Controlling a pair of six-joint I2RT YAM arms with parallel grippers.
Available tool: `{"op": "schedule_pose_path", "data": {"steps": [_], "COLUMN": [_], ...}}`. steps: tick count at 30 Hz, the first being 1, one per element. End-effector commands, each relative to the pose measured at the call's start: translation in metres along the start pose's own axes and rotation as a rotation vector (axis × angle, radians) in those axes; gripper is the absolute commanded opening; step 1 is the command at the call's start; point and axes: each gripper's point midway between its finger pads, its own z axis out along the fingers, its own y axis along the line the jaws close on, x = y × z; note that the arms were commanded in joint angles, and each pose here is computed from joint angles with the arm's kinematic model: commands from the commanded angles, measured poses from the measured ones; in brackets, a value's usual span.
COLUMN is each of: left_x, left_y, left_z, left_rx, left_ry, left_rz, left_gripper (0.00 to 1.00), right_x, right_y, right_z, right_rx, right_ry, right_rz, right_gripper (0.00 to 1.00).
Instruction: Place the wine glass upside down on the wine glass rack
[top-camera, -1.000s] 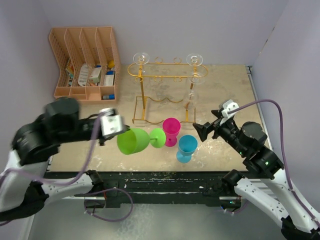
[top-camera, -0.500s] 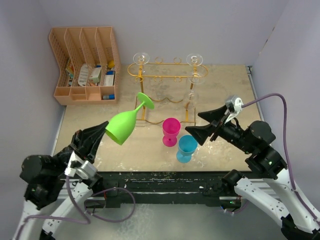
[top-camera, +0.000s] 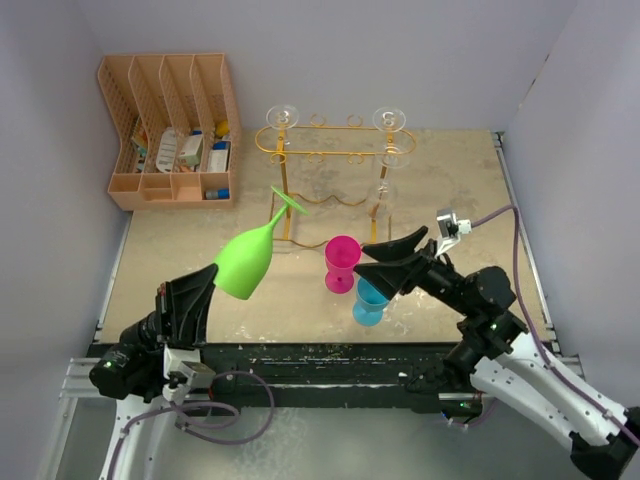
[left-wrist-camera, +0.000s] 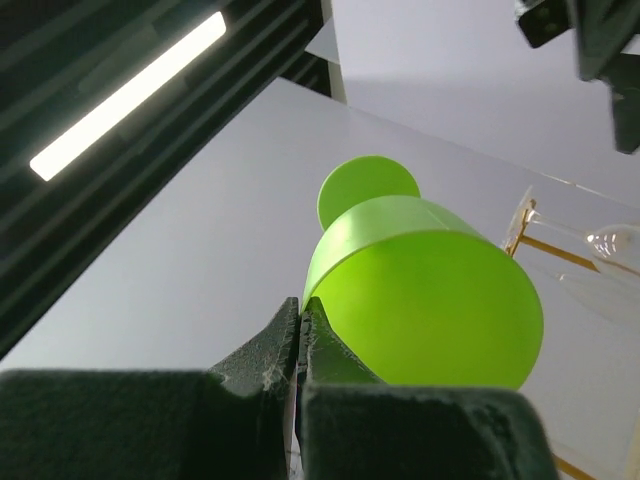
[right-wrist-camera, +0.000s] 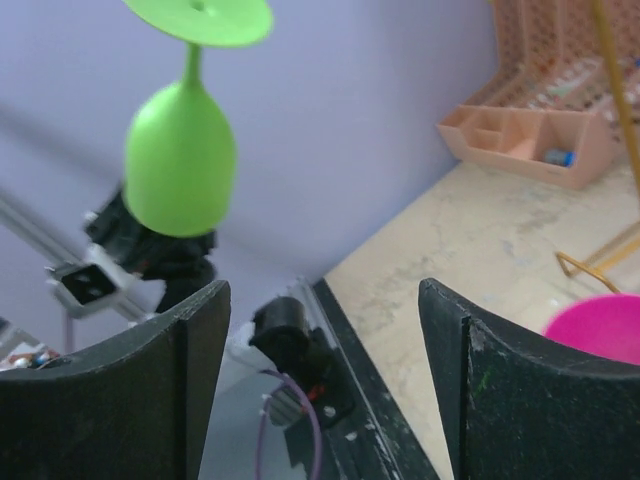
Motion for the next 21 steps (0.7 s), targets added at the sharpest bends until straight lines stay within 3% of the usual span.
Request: {"op": "schedule_pose_path", "data": {"steps": [1, 7, 21], "left_x": [-0.040, -0.027, -0.011], "left_y": [-0.012, -0.042, -0.049], "left_z": [-0.004, -0.007, -0.005], "left_rx": [0.031, 0.105, 0.106], "left_ry": [-0.211, -0.245, -0.230], "left_rz": [0.159, 0.167, 0.168], "left_gripper": [0.00, 0.00, 0.00], "right_x": [-0.064, -0.060, -0.034], "right_y": [0.051, 0.054, 0.062], "right_z": [0.007, 0.031, 0.076], "right_rx": [-0.128, -0.125, -0.118], "right_ry": [-0.335, -0.407, -0.505], "right_rz": [-0.021, -0.033, 0.039], "right_gripper": [0.79, 0.80, 0.76]}}
